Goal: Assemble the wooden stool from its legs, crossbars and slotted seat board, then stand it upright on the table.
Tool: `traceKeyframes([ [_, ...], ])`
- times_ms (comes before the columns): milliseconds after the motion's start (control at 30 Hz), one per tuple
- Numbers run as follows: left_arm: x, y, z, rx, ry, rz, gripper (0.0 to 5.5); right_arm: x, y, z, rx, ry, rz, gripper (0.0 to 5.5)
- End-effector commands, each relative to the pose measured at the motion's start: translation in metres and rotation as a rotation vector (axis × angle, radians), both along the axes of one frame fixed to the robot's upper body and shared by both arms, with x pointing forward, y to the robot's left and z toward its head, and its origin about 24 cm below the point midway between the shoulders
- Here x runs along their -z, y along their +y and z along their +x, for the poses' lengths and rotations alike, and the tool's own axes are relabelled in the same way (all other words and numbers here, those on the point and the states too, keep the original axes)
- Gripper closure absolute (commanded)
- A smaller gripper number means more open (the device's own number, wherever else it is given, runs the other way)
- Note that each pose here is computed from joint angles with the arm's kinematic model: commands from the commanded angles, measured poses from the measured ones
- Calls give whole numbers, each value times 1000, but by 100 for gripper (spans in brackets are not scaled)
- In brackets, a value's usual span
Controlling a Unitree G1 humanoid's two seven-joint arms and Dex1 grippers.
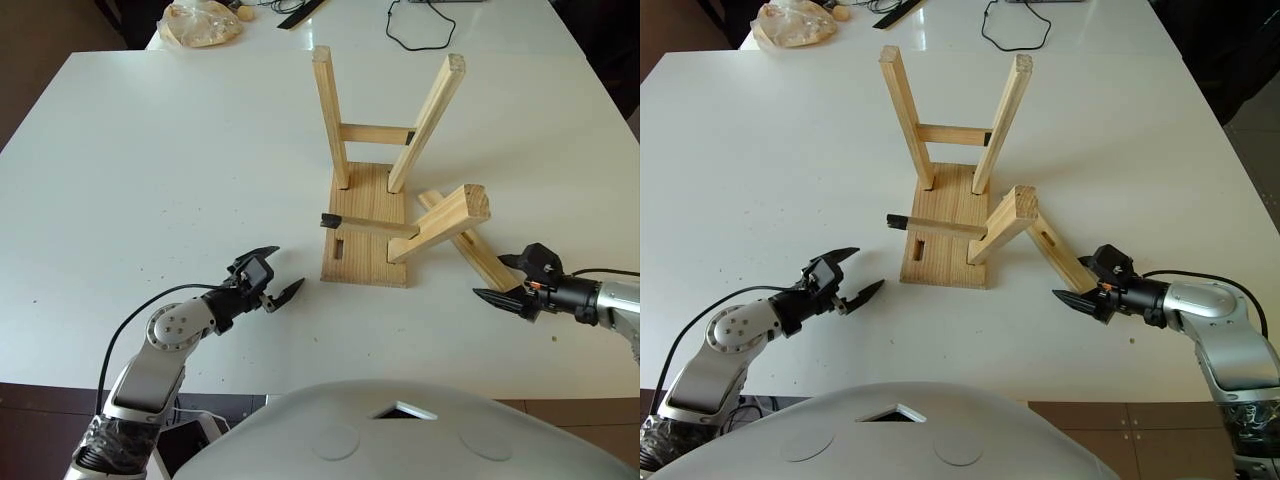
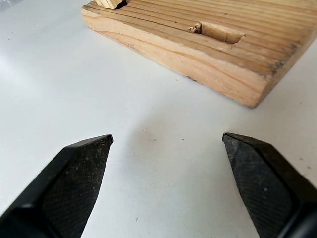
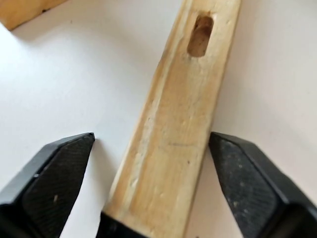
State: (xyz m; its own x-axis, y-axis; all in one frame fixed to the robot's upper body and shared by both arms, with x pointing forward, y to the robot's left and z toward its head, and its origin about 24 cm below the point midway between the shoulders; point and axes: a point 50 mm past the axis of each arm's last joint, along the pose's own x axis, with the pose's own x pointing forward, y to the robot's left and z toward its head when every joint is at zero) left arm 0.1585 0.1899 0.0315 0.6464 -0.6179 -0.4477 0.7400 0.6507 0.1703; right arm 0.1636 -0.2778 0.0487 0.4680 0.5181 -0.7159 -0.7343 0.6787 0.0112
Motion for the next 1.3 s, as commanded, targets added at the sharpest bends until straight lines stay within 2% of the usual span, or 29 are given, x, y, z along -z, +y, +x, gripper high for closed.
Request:
traceKeyframes([
  [33, 6, 10, -4, -34, 41, 57, 140, 17, -17, -8, 73, 75, -62, 199],
  [333, -6, 15, 3, -72, 4, 32, 140, 18, -24, -7, 45, 98, -67, 330],
  [533, -26, 34, 16, -180, -51, -5, 140, 4, -28, 14, 74, 17, -49, 344],
  [700, -58, 52, 37, -320, -121, -88, 140, -39, -33, 55, 144, -191, 79, 344],
  [767, -82, 59, 51, -426, -198, -181, 140, -69, -29, 73, 156, -330, 211, 344],
  [833, -109, 57, 60, -443, -271, -267, 140, -105, -17, 87, 148, -454, 393, 344],
  [933, -139, 38, 66, -348, -317, -347, 140, -155, 16, 81, -25, -535, 644, 344],
  [1033, -163, 11, 60, -146, -316, -438, 140, -185, 54, 56, -291, -472, 832, 344],
  [1167, -200, -20, 40, 195, -312, -573, 140, -200, 88, 37, -515, -375, 917, 345],
  [1300, -219, -32, 24, 412, -232, -677, 140, -207, 104, 35, -607, -300, 951, 345],
])
